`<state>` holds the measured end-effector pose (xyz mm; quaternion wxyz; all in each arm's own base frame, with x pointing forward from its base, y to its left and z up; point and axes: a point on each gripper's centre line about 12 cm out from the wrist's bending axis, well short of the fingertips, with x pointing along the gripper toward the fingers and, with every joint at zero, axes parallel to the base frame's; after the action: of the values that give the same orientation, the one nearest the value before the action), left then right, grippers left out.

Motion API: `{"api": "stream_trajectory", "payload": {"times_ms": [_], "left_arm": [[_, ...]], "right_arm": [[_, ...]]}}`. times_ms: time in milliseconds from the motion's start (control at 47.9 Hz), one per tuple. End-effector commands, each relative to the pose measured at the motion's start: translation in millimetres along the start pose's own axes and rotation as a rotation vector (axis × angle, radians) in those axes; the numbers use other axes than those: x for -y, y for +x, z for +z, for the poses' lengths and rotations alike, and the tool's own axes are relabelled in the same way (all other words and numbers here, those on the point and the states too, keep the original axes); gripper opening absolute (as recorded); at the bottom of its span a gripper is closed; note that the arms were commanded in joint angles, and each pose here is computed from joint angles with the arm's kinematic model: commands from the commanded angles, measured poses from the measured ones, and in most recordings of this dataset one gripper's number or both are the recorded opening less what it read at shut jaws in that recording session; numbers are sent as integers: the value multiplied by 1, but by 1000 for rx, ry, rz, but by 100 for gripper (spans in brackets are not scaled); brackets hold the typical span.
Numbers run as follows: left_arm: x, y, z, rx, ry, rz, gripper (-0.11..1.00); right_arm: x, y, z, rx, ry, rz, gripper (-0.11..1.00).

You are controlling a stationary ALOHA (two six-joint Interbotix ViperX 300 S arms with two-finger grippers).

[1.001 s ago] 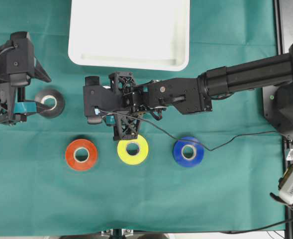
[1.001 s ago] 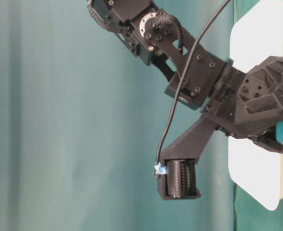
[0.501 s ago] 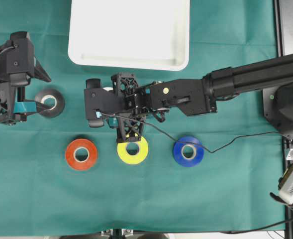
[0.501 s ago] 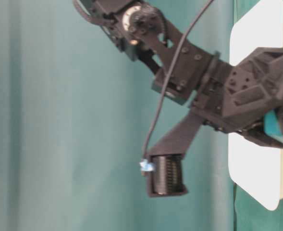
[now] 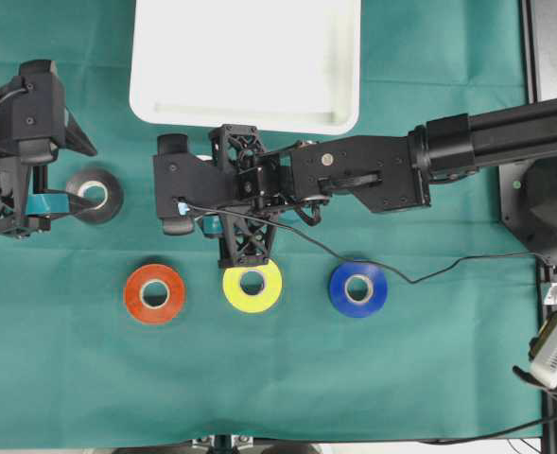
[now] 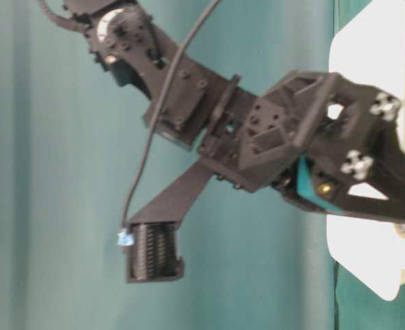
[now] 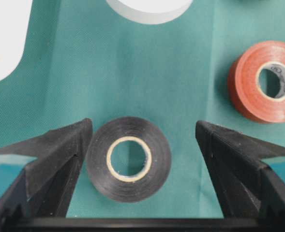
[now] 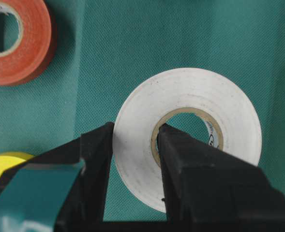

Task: Put the tape alternately from left to right into the white case.
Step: 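Lift the white roll and carry it to the white tray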

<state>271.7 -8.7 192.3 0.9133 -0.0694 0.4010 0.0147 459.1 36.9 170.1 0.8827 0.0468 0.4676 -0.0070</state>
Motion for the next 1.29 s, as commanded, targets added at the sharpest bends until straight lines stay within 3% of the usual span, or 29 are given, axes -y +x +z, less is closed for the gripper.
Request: {"api": "stream_trajectory", "payload": {"times_ms": [0,188,480,1272], "left_arm": [[2,-3,7,25,4,-6,70],[2,-3,7,25,4,-6,70],[1,-2,4,18,4,-4,70],[1,-2,3,15,4,-4,70]], "right_arm": [[-5,-50,32,133,0,21,26],[1,-56,34,141,11,13,26],[38,-67,25,114,66,-45,26],[129,-89,-40,81,250,-182,26]]}}
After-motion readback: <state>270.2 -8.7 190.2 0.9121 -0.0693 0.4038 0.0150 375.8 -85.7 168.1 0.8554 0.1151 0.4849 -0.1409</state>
